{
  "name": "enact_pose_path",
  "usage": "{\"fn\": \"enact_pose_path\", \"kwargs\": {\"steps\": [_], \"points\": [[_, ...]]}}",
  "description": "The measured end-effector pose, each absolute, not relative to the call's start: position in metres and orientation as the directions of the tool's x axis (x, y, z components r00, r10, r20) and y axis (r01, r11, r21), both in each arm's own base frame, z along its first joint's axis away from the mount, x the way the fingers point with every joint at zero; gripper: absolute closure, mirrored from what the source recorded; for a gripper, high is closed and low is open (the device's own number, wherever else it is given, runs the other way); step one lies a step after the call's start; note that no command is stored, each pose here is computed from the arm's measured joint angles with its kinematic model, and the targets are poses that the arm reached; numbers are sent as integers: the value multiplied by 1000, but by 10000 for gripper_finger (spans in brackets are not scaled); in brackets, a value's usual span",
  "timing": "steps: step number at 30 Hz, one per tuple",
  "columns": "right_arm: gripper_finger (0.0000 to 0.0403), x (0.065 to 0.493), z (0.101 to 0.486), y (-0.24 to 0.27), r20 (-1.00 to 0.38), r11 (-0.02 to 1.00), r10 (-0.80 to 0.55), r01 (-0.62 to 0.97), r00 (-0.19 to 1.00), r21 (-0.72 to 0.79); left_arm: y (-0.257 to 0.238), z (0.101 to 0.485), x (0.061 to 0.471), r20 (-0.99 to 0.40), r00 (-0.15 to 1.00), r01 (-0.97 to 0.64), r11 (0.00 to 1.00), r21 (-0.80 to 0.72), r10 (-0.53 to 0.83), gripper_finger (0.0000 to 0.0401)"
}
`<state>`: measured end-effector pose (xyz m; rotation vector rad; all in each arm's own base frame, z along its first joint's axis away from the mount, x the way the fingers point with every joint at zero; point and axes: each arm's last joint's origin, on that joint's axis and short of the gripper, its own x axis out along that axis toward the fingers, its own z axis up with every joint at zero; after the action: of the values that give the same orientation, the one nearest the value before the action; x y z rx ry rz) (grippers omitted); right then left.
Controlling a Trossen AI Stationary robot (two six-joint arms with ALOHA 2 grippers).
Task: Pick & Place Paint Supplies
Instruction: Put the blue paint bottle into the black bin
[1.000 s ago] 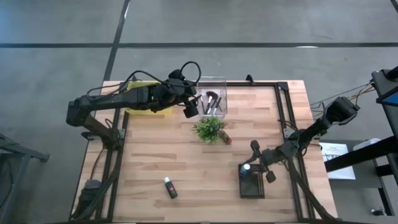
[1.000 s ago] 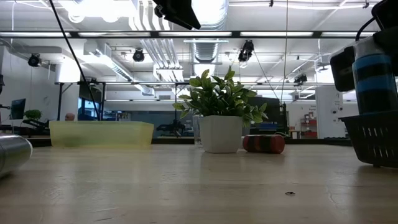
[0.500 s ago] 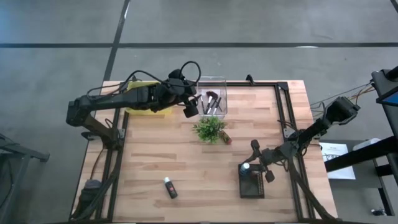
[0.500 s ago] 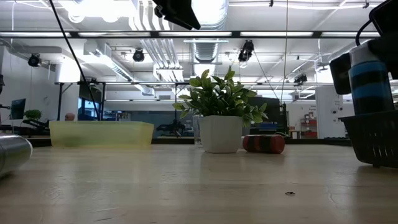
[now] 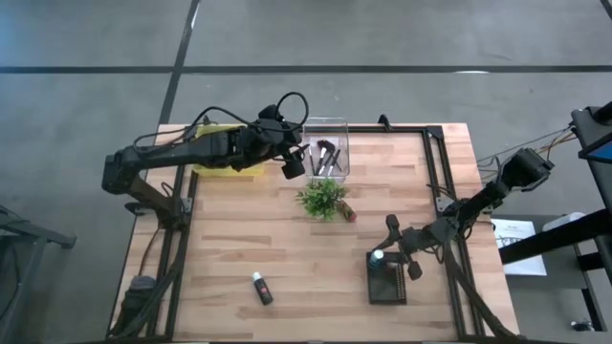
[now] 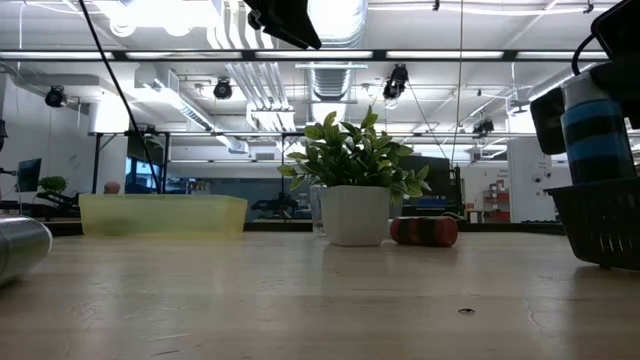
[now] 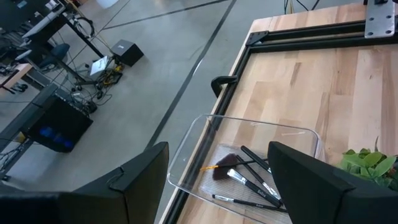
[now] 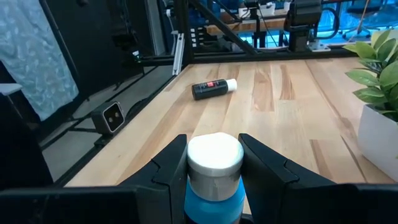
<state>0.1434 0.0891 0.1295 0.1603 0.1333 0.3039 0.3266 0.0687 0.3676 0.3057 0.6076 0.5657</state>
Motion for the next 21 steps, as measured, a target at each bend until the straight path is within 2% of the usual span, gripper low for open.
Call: {"fn": "enact_pose_path", "kwargs": {"steps": [6, 11, 13, 17, 21], "points": [[289, 143, 130, 89, -106, 940, 314, -292, 944, 178, 69, 368, 326, -450, 677, -408, 806, 428, 582, 120], [235, 143, 129, 89, -107, 938, 308, -284, 945, 198, 69, 368, 326, -450, 677, -408, 806, 428, 582, 120], [226, 143, 129, 89, -107, 938, 308, -284, 945, 198, 69, 368, 326, -450, 677, -408, 806, 428, 582, 120], [232, 143, 129, 89, -107, 938, 308, -284, 945, 198, 69, 368, 326, -450, 677, -408, 806, 428, 582, 120], [262, 143, 129, 89, -107, 937, 314, -289, 944, 199, 69, 368, 326, -450, 677, -408, 806, 428, 582, 120]]}}
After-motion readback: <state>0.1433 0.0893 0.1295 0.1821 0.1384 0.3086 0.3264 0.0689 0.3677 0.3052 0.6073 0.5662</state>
